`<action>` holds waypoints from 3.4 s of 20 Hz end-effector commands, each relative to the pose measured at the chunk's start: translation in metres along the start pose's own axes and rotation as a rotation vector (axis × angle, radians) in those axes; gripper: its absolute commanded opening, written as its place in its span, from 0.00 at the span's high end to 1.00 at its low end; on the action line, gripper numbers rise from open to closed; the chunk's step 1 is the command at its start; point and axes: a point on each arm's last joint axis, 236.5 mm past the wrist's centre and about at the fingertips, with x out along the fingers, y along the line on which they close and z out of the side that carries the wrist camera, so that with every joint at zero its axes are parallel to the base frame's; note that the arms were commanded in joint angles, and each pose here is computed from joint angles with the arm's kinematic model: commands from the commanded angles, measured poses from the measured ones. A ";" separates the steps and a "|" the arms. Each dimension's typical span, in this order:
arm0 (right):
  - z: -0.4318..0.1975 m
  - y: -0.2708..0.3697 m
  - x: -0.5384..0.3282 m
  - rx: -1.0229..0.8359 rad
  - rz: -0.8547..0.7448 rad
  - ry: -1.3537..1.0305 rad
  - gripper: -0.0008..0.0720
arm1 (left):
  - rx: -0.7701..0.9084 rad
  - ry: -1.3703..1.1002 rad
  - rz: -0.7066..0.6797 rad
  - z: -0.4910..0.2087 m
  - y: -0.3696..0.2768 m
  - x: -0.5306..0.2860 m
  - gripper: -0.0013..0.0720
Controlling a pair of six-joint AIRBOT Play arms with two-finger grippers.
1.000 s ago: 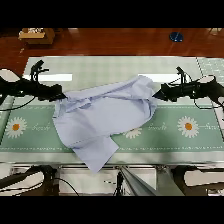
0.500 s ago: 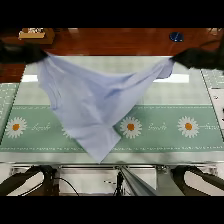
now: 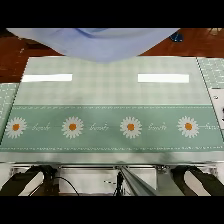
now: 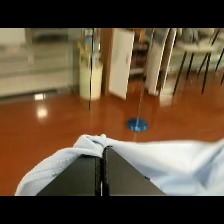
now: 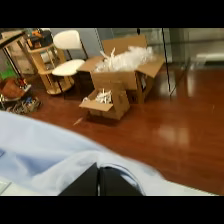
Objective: Fold the shirts.
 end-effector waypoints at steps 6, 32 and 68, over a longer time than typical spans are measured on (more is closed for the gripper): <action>-0.036 0.054 -0.094 0.017 -0.186 0.109 0.96 | 0.005 0.063 0.068 -0.006 -0.054 -0.115 0.96; -0.414 -0.205 0.053 0.791 -0.361 0.986 0.96 | -0.602 1.054 0.178 -0.496 0.095 0.052 0.96; -0.454 -0.100 0.164 0.631 -0.051 0.950 0.34 | -0.707 1.080 0.126 -0.569 0.071 0.099 0.96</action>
